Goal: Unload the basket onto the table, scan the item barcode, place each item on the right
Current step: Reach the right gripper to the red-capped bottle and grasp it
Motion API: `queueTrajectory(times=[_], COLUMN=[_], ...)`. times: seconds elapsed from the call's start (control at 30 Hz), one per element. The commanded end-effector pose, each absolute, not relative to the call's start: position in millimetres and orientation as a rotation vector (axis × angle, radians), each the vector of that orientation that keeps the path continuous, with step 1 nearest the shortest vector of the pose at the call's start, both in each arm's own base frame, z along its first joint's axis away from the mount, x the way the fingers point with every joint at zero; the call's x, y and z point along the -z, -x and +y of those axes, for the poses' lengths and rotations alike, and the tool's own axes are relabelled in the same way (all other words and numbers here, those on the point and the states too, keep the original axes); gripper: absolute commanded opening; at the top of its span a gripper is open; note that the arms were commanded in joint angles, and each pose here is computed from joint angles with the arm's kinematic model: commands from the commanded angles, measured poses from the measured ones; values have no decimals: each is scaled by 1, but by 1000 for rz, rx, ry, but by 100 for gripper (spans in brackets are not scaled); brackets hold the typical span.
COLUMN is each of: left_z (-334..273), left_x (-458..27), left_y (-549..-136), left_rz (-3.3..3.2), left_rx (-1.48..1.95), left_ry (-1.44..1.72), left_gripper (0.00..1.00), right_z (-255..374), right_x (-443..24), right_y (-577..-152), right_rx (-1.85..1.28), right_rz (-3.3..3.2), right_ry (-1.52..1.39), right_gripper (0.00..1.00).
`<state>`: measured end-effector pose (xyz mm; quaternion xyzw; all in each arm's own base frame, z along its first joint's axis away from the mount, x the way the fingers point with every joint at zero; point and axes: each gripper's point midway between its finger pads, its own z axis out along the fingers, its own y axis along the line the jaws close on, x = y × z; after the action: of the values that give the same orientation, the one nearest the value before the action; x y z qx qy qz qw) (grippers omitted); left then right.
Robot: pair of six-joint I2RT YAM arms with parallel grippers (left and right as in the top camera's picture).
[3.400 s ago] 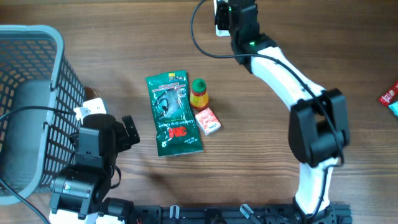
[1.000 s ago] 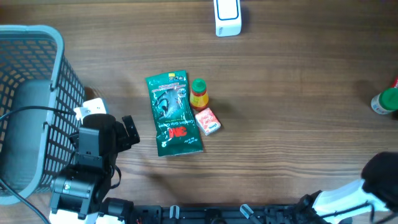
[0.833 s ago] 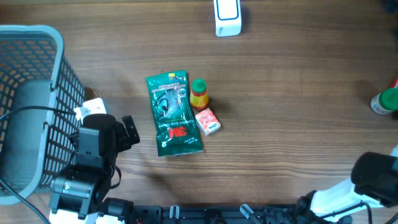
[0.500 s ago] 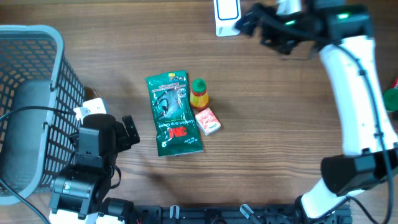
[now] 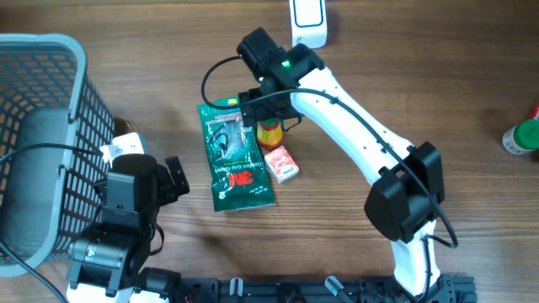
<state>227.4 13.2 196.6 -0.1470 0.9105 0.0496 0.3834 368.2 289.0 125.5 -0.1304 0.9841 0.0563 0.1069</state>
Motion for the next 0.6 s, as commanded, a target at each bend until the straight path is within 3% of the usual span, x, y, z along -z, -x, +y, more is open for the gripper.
queueTrajectory(times=[0.0, 0.07, 0.27, 0.57], left_z=[13, 13, 13, 13], left_x=[-198, -198, -198, -198], left_y=[-227, -227, -227, -227], left_rz=[2315, 2315, 2315, 2315], left_rx=[-112, -112, -112, -112], left_ry=[388, 388, 388, 388], left_gripper=[100, 100, 100, 100], right_z=[287, 284, 265, 187], right_x=[-126, -126, -122, -151], right_y=[-370, -368, -353, -392], right_rx=[-125, -116, -32, 6], right_rz=[2882, 2891, 2952, 2909], right_ry=[398, 402, 554, 632], right_gripper=[72, 57, 32, 30])
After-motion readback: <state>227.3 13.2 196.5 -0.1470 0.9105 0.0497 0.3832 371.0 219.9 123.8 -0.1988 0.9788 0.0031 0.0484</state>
